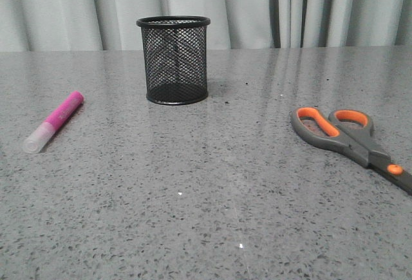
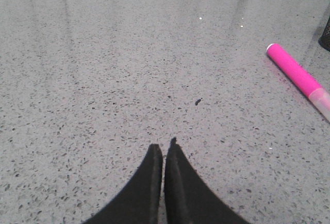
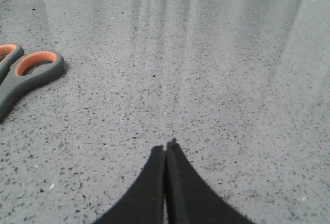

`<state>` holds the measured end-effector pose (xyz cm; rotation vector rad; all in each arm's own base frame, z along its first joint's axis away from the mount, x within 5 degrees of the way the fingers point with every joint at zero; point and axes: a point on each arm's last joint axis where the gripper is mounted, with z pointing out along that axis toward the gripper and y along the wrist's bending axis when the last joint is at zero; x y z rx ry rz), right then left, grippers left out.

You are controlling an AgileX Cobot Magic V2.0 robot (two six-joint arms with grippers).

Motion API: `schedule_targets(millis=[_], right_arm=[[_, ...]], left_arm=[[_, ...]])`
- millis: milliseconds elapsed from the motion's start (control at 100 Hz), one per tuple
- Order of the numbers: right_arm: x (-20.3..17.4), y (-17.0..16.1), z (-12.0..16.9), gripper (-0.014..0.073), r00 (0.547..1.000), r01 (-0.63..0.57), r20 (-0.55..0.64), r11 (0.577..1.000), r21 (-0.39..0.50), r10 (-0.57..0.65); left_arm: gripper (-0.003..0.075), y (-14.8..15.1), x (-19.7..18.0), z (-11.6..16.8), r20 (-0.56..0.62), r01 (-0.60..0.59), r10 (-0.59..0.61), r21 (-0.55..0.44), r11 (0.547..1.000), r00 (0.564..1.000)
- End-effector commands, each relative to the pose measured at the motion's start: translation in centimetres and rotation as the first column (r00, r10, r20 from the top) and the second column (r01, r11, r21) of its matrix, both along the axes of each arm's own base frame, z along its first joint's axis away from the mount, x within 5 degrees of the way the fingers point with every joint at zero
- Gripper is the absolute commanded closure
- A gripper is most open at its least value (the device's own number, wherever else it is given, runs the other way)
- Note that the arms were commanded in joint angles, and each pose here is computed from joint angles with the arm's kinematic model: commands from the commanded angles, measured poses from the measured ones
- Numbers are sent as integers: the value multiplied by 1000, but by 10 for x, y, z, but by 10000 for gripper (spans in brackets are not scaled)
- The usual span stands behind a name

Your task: Put pen and scissors into bin

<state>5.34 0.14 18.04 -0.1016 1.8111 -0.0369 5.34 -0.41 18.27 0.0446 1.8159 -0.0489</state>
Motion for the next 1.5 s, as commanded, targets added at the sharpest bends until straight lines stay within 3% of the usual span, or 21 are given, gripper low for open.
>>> schedule_targets(millis=[0,140,330,380,400,430,450,510,520,550,620,690,750,830,960,1010,1110,1180,1320,1420,1490], right_arm=[[0,0,-1,664,999,4,42,1000,-11,-3],[1,0,3,664,997,3,77,1000,-10,-2],[2,0,18,664,969,1,246,1000,-18,3],[2,0,23,664,956,-3,293,1000,24,-4],[2,0,25,664,949,-7,314,998,57,-11],[1,0,28,664,940,-16,341,989,144,-35],[1,0,30,664,931,-21,362,982,186,-49],[0,-3,35,664,912,-41,393,927,373,-117],[0,-3,35,664,912,-41,393,927,373,-117],[0,-3,35,664,913,-46,384,901,430,-137],[0,-4,34,664,916,-52,367,859,509,-162],[0,-5,34,664,916,-56,356,822,567,-183],[0,-6,35,664,913,-61,354,789,611,-204],[0,-7,37,664,907,-68,354,752,656,-227],[-4,-3,53,631,915,-102,359,753,650,-186],[-6,-1,62,568,916,-122,365,754,645,-164],[-9,3,82,378,925,-146,364,777,612,-112],[-8,7,94,280,944,-144,324,818,558,-55],[3,18,111,279,987,-139,141,876,462,83],[18,22,122,279,991,-128,17,880,457,135],[29,25,129,279,985,-118,-57,881,458,162]], left_arm=[[739,0,0,-8,38,-8,9,-20,1000,999],[739,0,0,-8,38,-8,9,-20,1000,999],[739,1,0,-7,53,-9,10,-12,1000,999],[739,-1,1,-3,94,-8,20,-128,992,995],[739,-2,1,0,112,-6,34,-246,969,993],[739,-4,1,4,123,1,61,-447,894,991],[739,-4,2,6,132,4,74,-515,857,988],[739,-5,2,10,128,17,112,-729,684,985],[739,-4,2,11,130,17,114,-729,684,985],[739,-4,2,12,124,20,127,-787,617,984],[739,-3,2,14,116,23,152,-861,508,982],[739,-1,2,16,115,25,181,-900,436,977],[739,1,2,17,120,28,203,-913,407,972],[739,2,2,18,126,28,217,-913,406,968],[715,0,0,25,140,50,184,-905,423,973],[643,-3,-2,36,183,83,156,-865,495,971],[451,-6,-8,68,304,148,89,-674,724,948],[393,-9,-9,90,331,169,31,-558,812,943],[416,-21,10,121,156,184,-134,-374,909,979],[417,-28,37,134,-57,202,-230,-307,930,972],[417,-31,53,142,-135,221,-269,-292,931,954]])
